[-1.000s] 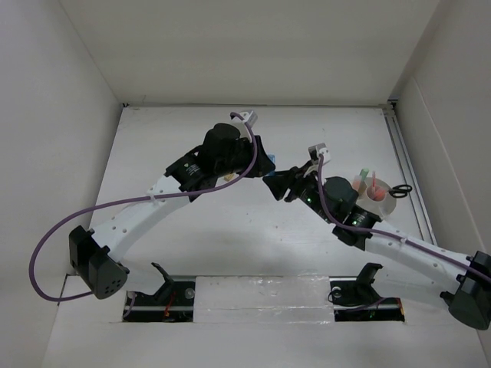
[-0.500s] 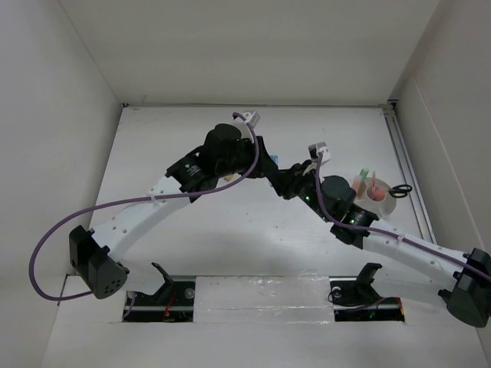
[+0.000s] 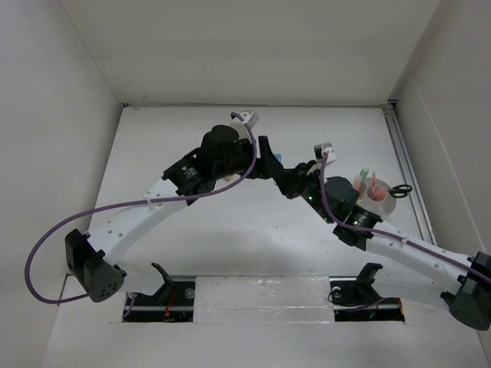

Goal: Sort the stationery into containers

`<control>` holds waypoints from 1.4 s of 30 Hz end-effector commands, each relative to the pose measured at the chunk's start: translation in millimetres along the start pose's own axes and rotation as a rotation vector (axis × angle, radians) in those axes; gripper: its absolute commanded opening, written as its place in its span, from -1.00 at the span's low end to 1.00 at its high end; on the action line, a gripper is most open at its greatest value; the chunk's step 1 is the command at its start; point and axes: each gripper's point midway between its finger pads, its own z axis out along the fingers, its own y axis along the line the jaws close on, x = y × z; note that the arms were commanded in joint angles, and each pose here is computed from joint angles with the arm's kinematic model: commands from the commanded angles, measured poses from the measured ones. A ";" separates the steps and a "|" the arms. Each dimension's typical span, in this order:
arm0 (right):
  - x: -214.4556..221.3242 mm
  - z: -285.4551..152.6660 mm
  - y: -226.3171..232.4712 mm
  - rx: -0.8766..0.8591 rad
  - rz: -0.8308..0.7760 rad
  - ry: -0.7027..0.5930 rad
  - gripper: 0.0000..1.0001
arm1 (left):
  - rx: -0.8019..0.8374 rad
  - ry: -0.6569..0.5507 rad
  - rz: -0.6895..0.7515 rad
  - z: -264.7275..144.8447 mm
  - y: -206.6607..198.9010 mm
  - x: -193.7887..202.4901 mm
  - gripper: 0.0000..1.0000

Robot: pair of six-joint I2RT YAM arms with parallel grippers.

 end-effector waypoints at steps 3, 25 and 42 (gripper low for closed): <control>-26.6 -24.1 -22.8 0.116 0.031 -0.104 -1.00 | 0.112 -0.179 0.019 -47.0 -36.3 -38.1 0.99; -41.3 -184.3 -164.0 0.884 0.214 -0.256 -1.00 | -0.319 -0.317 0.005 -114.5 61.3 -20.3 1.00; -50.0 -196.4 -179.2 1.076 0.278 -0.278 -1.00 | -0.559 -0.343 -0.035 -117.6 117.2 0.5 1.00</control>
